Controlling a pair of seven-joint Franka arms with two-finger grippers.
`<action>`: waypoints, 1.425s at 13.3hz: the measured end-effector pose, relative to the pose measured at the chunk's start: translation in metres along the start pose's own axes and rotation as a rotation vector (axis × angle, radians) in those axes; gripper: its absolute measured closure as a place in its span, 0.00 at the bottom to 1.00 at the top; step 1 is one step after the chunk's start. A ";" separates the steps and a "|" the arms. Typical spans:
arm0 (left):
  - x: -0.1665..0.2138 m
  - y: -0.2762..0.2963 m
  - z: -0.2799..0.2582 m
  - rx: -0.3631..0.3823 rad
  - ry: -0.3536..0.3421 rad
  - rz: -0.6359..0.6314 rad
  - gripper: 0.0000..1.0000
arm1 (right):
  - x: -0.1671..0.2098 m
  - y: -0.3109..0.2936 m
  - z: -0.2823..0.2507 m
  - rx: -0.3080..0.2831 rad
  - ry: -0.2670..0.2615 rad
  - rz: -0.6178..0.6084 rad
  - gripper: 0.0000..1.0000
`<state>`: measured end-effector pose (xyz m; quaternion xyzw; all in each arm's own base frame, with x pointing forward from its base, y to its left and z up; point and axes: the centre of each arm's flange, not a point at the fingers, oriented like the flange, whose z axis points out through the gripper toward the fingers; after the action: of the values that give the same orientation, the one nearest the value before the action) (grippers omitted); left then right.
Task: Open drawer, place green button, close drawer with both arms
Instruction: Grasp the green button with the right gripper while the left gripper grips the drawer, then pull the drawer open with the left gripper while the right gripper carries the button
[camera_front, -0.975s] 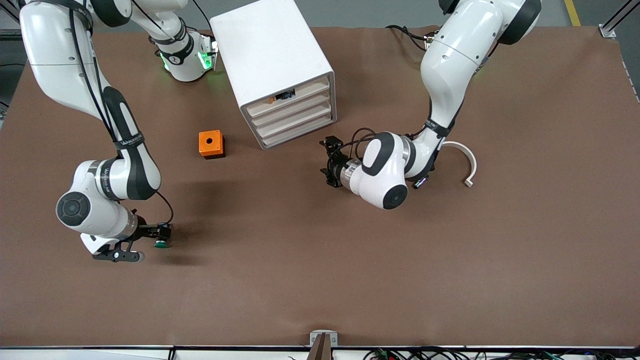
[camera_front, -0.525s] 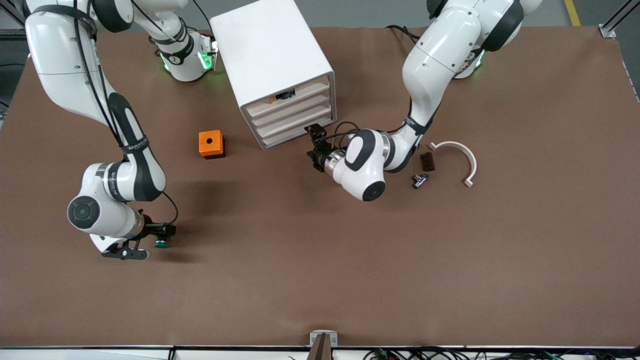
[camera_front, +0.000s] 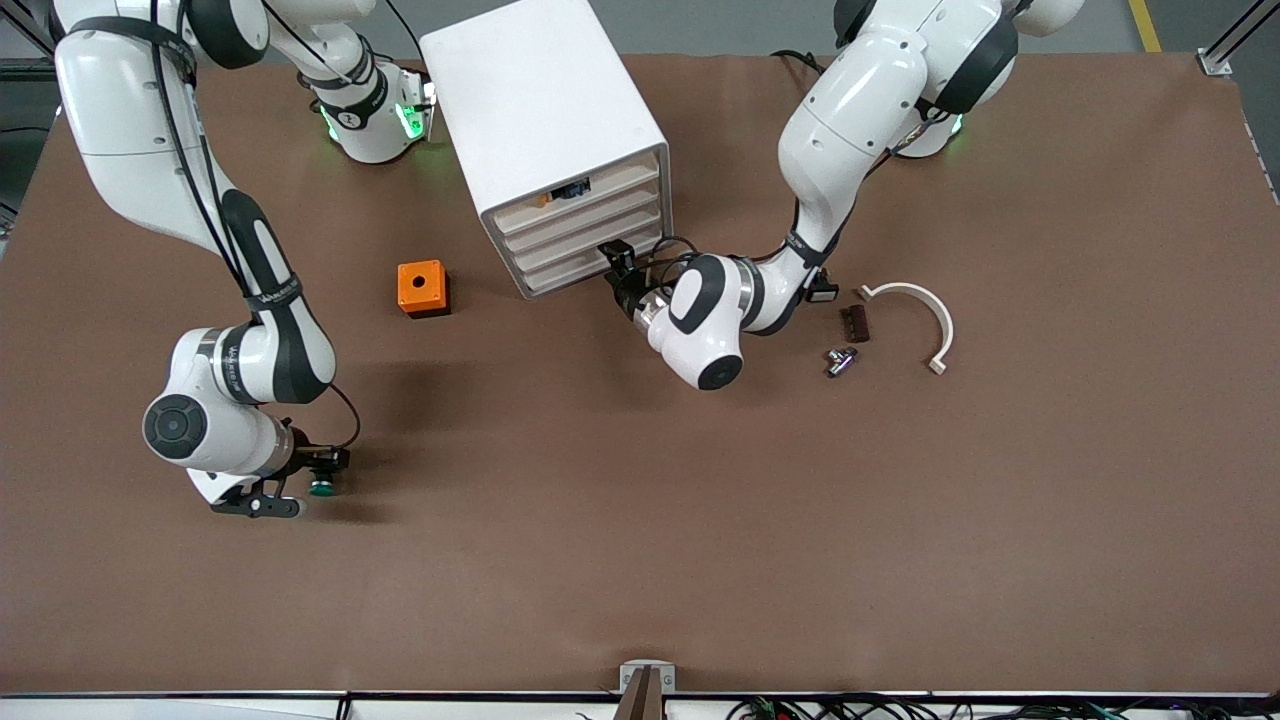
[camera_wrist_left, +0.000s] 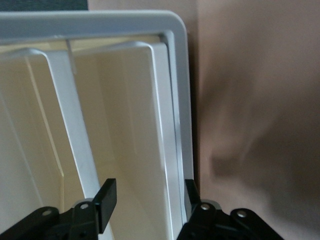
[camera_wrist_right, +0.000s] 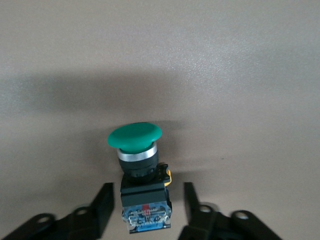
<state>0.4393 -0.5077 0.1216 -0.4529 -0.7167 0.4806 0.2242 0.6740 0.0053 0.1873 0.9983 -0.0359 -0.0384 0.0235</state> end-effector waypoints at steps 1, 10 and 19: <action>0.001 -0.001 -0.004 0.012 0.003 -0.015 0.37 | 0.000 0.000 0.000 0.000 0.000 0.000 0.55; -0.002 -0.008 -0.047 0.100 -0.049 -0.035 0.37 | -0.015 -0.040 -0.099 -0.020 -0.104 0.018 0.59; -0.005 -0.016 -0.006 0.135 -0.002 -0.032 0.77 | -0.103 -0.230 -0.236 -0.092 -0.089 0.265 0.59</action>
<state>0.4399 -0.5114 0.1389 -0.4245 -0.6902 0.5247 0.2610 0.6060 0.2526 0.4189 0.9800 -0.1665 -0.0809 0.0725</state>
